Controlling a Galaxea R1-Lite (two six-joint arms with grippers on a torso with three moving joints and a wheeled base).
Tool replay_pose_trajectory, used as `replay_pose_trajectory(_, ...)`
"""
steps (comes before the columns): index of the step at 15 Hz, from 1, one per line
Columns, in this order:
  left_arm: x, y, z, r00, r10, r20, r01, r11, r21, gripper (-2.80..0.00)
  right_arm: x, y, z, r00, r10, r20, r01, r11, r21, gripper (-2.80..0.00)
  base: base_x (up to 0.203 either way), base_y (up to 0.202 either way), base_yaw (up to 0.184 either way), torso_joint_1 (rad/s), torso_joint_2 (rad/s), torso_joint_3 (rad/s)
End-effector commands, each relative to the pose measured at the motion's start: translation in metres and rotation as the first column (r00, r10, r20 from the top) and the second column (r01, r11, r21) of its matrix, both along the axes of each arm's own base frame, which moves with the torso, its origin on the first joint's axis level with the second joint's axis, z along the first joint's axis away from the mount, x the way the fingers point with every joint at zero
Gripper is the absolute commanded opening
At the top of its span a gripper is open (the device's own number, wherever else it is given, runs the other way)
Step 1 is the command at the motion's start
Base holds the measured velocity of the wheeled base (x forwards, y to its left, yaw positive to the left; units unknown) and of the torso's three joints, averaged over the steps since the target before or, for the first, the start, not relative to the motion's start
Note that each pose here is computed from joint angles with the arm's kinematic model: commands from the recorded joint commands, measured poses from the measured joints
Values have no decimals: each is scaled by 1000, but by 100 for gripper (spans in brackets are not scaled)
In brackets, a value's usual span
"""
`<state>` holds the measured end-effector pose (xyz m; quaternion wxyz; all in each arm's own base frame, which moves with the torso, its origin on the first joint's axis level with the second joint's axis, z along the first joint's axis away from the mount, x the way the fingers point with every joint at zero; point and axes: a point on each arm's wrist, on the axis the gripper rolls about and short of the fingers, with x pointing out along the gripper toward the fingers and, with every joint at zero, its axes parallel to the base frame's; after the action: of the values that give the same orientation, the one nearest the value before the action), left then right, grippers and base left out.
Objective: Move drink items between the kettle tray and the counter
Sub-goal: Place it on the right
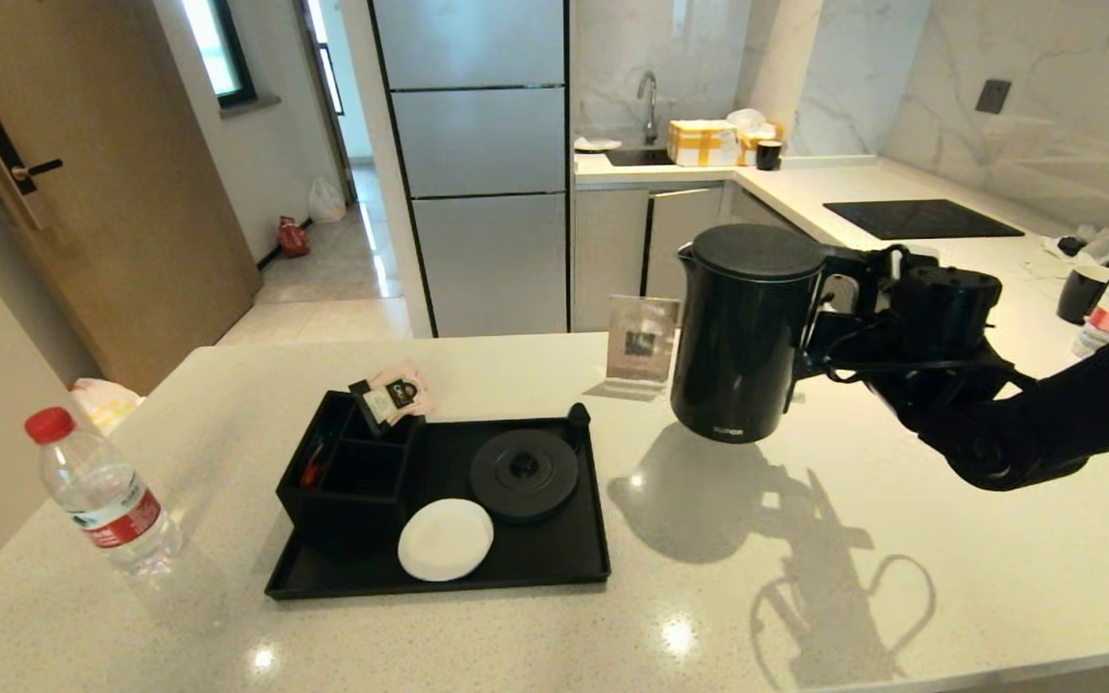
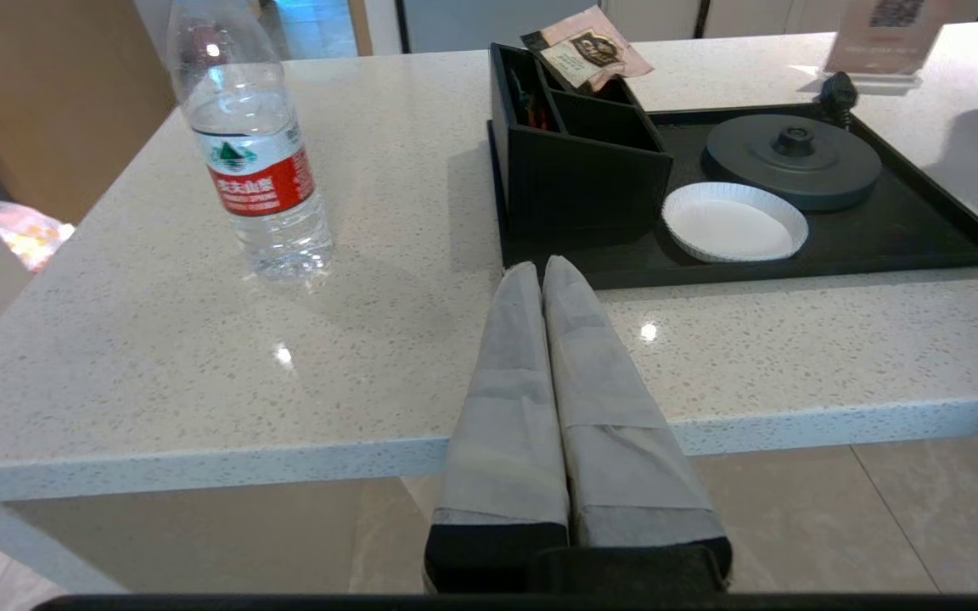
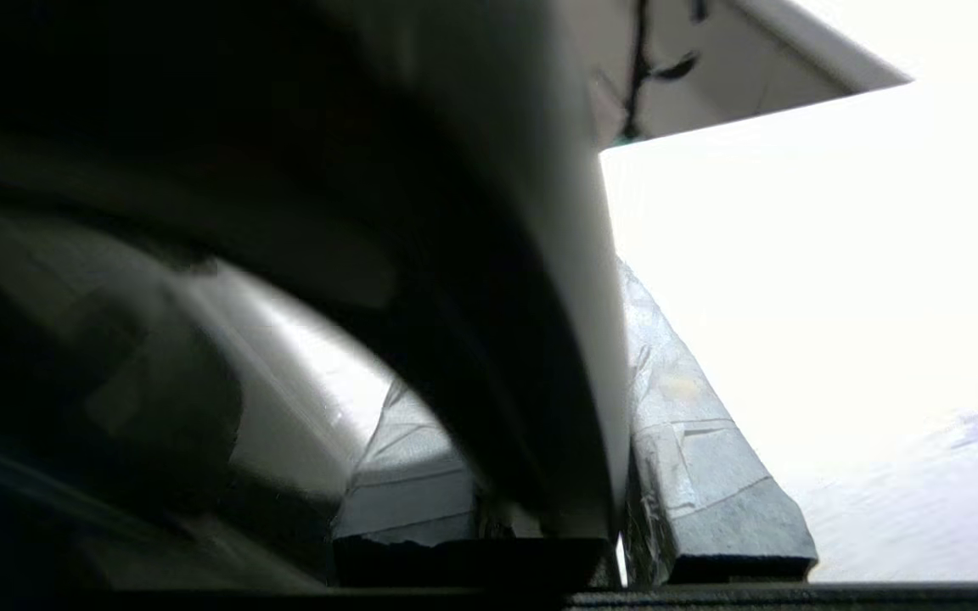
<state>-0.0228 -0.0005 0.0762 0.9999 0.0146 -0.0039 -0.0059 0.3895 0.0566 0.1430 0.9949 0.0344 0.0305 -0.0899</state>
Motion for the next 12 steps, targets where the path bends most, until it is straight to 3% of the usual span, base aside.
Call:
replay_pose_trajectory(1, 0, 0, 0, 1000, 1, 1, -1, 1000, 0, -280, 9, -26, -23, 999, -46, -1, 46, 999, -25, -280, 0, 0, 0, 0, 0, 0)
replay_pose_trajectory(3, 0, 0, 0, 1000, 1, 2, -1, 1000, 0, -280, 20, -36, -43, 998, -59, 10, 60, 996, -64, -280, 0, 0, 0, 0, 0, 0)
replay_pose_trajectory(7, 0, 0, 0, 1000, 1, 0, -1, 1000, 0, -280, 30, -36, -66, 998, -54, -33, 51, 995, -80, -280, 0, 0, 0, 0, 0, 0)
replay_pose_trajectory(12, 0, 0, 0, 1000, 1, 1, -1, 1000, 0, -280, 34, -36, -76, 996, -62, -58, 56, 994, -98, -280, 0, 0, 0, 0, 0, 0)
